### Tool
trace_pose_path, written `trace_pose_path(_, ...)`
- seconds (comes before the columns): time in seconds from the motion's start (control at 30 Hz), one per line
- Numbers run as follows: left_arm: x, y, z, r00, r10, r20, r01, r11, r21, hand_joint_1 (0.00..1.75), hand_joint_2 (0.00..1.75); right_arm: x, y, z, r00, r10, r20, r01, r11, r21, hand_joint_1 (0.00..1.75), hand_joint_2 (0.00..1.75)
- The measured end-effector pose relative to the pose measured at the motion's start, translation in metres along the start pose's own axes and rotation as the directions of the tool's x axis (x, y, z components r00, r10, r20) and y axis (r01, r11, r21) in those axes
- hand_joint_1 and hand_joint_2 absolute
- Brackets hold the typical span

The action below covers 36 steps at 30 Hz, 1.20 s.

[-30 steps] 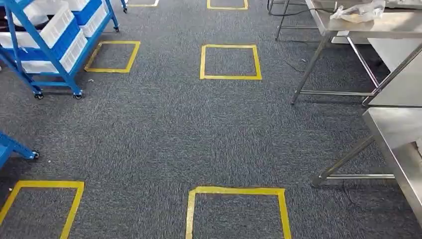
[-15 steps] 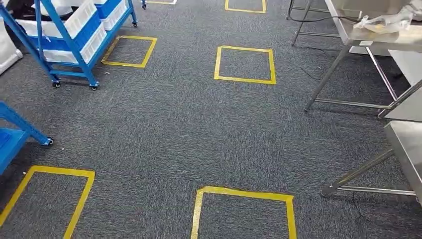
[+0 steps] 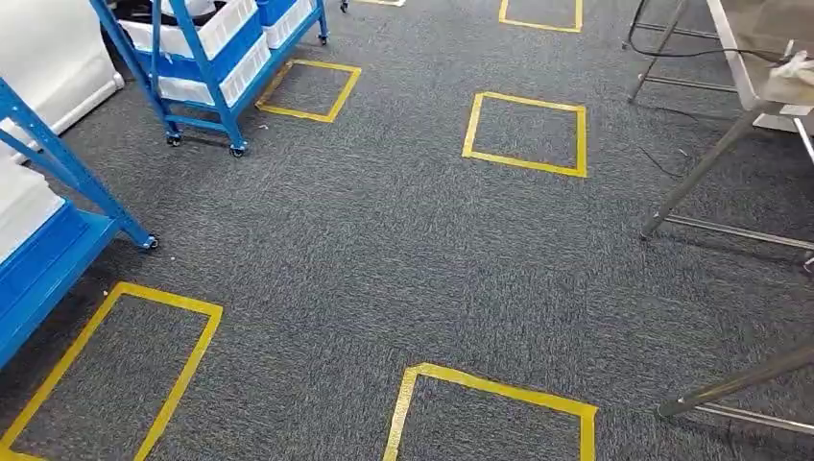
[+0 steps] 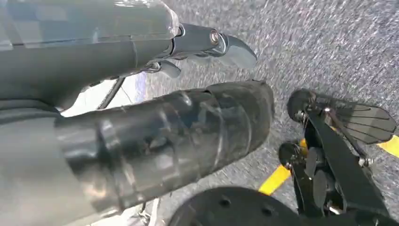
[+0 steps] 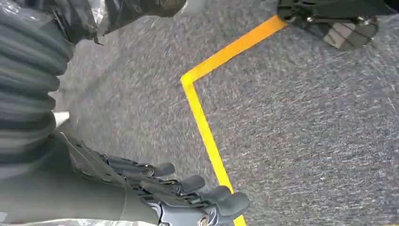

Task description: Take the parts from the cabinet and place them on the table.

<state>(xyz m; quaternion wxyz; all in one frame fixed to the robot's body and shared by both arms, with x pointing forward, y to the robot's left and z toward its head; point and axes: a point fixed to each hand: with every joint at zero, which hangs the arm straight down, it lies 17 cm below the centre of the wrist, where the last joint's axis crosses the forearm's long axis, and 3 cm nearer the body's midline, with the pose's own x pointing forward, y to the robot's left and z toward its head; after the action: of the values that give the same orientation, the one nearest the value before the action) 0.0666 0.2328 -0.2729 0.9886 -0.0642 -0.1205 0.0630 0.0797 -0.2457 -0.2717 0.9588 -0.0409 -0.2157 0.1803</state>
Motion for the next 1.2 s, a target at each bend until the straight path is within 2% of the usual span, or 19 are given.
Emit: trace_pose_path(1.2, 0.003, 0.000, -0.001, 1.000, 0.012, -0.001, -0.012, 1.000, 0.005, 0.00, 0.00, -0.003, 0.012, 0.003, 1.000, 0.030, -0.004, -0.030, 0.999, 0.022, 0.00, 1.75)
